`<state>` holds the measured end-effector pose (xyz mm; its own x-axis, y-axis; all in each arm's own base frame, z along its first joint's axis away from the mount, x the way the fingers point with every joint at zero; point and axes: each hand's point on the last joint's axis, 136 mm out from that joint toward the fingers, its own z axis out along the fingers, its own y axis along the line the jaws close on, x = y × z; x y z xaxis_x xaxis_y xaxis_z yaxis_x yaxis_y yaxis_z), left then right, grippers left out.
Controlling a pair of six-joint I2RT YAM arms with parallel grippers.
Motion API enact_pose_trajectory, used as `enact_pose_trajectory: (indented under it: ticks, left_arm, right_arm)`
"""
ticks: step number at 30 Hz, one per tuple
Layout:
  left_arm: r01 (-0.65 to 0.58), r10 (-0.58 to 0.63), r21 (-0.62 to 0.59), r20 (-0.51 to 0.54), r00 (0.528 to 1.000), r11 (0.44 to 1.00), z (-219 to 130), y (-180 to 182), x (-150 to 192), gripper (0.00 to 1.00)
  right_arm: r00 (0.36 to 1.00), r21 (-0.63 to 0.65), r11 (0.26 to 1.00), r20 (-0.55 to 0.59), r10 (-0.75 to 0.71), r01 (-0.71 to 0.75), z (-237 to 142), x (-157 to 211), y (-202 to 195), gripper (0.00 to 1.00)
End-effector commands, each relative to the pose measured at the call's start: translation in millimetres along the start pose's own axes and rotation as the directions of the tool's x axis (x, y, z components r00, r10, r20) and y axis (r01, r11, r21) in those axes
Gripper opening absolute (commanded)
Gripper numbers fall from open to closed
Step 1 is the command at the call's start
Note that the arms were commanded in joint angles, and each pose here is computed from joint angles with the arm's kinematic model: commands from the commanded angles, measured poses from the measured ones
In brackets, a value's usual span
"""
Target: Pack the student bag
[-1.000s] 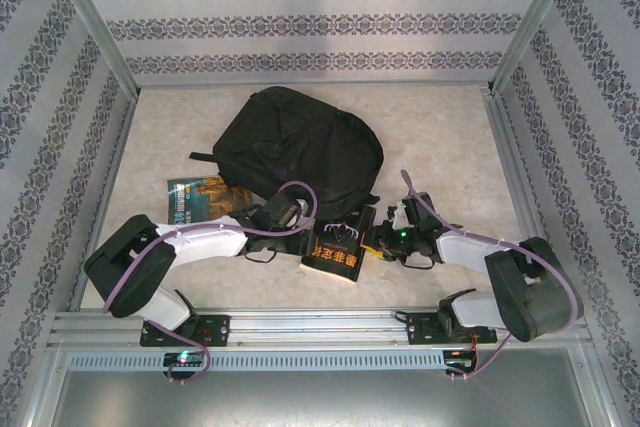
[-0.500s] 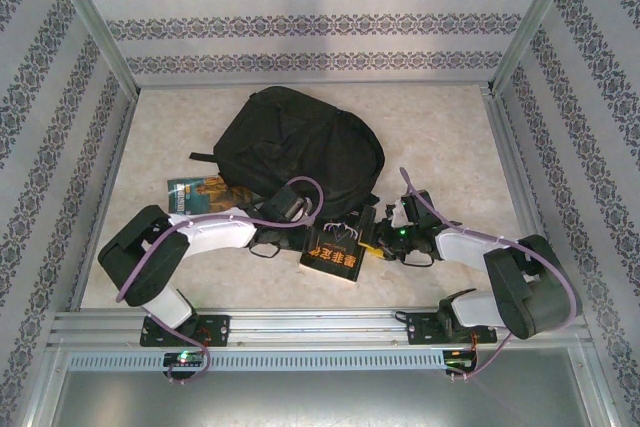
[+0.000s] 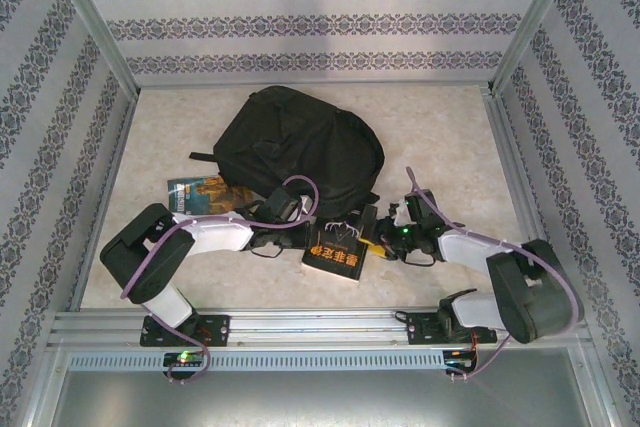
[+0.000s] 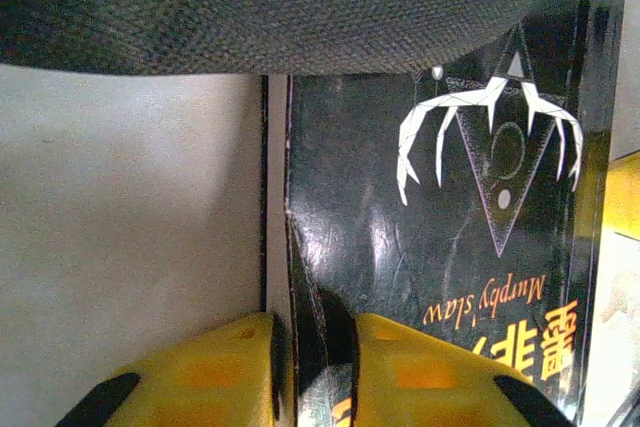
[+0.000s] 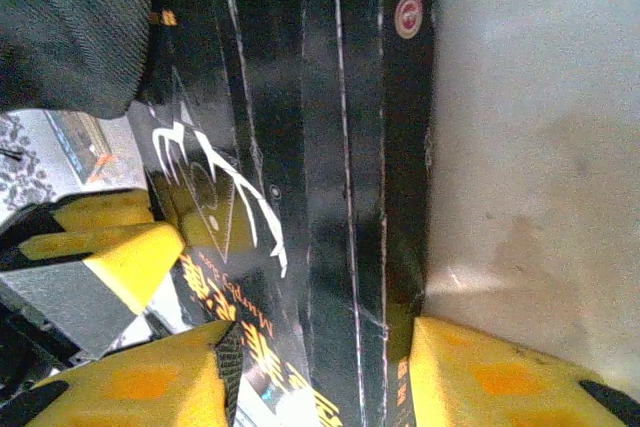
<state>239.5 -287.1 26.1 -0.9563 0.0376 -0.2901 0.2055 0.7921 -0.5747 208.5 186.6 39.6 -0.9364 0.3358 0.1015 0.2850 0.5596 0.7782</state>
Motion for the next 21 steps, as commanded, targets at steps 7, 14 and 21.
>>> enact_pose_trajectory:
  ticks: [7,14,21]
  left_arm:
    - [-0.044,0.064,0.283,-0.062,0.996,0.958,1,-57,15,0.2]
    - [-0.05,0.077,0.318,-0.075,0.994,0.947,-5,-66,17,0.21]
    - [0.003,0.033,0.35,-0.097,0.995,0.937,2,-67,20,0.2]
  right_arm:
    - [0.994,-0.273,0.957,-0.029,-0.107,0.095,-25,21,61,0.47]
    - [0.996,-0.215,0.973,-0.016,-0.091,0.085,-18,20,40,0.49]
    - [0.998,-0.162,0.985,-0.01,-0.063,0.06,-3,11,23,0.5]
